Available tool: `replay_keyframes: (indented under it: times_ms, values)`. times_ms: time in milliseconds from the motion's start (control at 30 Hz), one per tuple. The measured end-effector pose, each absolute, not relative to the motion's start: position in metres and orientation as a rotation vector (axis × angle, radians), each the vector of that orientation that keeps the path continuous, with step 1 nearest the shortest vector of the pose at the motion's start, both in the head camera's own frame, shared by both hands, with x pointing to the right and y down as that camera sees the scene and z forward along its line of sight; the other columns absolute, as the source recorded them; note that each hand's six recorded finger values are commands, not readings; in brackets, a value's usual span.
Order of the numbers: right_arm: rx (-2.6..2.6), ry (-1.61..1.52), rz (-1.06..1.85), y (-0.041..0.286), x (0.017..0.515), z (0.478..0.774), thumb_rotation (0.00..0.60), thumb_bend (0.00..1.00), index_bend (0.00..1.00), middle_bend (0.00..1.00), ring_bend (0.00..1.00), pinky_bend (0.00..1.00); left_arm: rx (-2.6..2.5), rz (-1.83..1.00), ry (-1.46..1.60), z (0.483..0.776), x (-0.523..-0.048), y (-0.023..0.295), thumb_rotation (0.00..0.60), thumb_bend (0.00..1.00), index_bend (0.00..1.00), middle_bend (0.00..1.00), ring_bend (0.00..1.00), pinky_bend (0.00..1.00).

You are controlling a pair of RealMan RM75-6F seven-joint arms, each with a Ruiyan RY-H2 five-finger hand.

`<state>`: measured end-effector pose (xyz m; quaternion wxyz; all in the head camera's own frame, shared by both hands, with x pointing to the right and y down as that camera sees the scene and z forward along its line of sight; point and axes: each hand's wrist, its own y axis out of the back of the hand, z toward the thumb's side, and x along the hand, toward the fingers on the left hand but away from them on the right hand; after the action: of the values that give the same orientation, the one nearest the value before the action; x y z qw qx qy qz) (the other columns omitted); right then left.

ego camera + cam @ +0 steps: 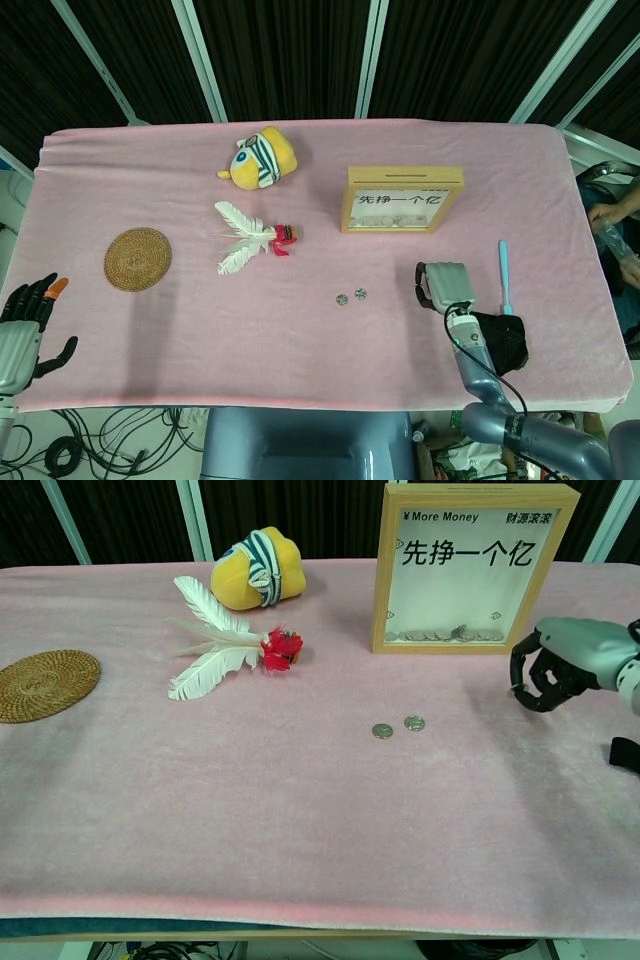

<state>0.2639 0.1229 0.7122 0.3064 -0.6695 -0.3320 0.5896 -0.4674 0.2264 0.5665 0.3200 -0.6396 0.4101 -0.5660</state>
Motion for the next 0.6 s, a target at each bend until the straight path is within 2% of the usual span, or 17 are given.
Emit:
replay_keyframes:
  times_ms: [167,400,600]
  values:
    - [-1.785,-0.881,1.520,0.105,0.255,0.682,0.600,0.41,0.70,0.81,0.86,0.84,-1.680,-1.488,1.081,0.567,-0.468,0.225,0.600,0.36,0.02,0.00,0.00,0.03]
    - [-1.753,-0.887,1.500,0.053,0.245,0.629,0.600,0.41,0.71,0.81,0.86,0.84,-1.677,-1.508,1.087,0.569,-0.471,0.224,0.600,0.36,0.02,0.00,0.00,0.03]
    - [-1.741,-0.898,1.461,0.008,0.222,0.597,0.600,0.41,0.70,0.81,0.86,0.84,-1.653,-1.506,1.052,0.569,-0.470,0.222,0.600,0.36,0.02,0.00,0.00,0.03]
